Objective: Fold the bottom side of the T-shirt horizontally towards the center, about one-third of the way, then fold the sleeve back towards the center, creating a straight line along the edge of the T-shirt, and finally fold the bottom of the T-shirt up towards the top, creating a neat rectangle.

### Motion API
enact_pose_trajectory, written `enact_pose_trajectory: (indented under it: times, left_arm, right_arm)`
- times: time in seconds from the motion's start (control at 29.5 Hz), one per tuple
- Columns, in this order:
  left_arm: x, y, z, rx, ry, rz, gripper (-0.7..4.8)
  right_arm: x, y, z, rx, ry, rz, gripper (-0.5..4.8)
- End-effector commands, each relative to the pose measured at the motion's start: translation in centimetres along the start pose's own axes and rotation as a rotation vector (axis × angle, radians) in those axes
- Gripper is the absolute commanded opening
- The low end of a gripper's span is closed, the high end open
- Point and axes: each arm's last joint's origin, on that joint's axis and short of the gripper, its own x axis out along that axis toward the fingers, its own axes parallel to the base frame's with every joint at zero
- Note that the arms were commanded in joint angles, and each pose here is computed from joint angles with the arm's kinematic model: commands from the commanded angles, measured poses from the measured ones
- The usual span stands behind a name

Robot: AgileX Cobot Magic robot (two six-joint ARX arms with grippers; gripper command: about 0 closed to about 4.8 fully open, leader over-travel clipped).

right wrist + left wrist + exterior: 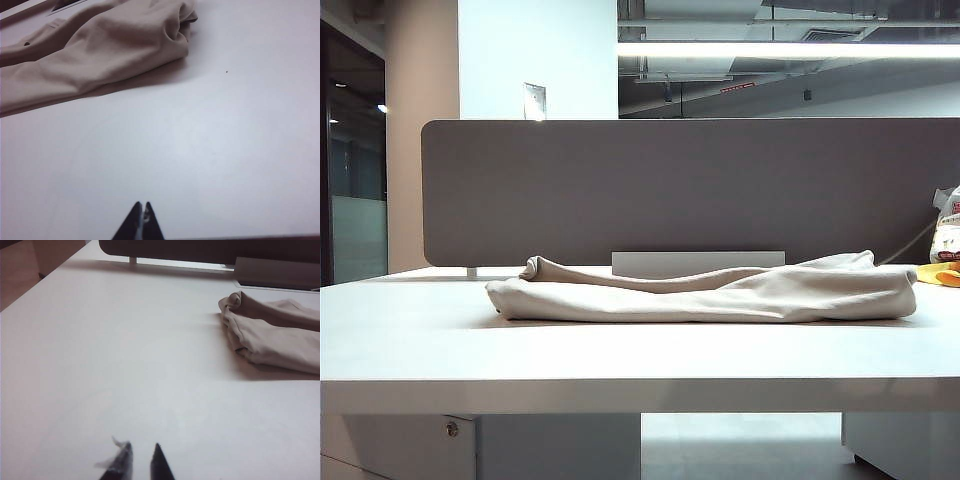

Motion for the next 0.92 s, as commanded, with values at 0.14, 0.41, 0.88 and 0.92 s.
enact_pose_trajectory:
  times: [0.14, 0.41, 0.88, 0.92]
  left_arm:
    - [0.0, 0.0, -0.2, 0.003, 0.017, 0.0, 0.53]
    - [0.0, 0.0, -0.2, 0.003, 0.017, 0.0, 0.53]
    - [0.0, 0.0, -0.2, 0.003, 0.017, 0.0, 0.53]
    - [0.0, 0.0, -0.2, 0.003, 0.017, 0.0, 0.52]
  right_arm:
    - [0.0, 0.0, 0.0, -0.053, -0.016, -0.008, -0.06]
    - [-1.4, 2.1, 0.9, -0.258, -0.171, -0.062, -0.06]
    - [-3.5, 3.7, 0.9, -0.382, -0.316, -0.158, -0.06]
    - [-3.5, 3.7, 0.9, -0.382, -0.315, -0.159, -0.06]
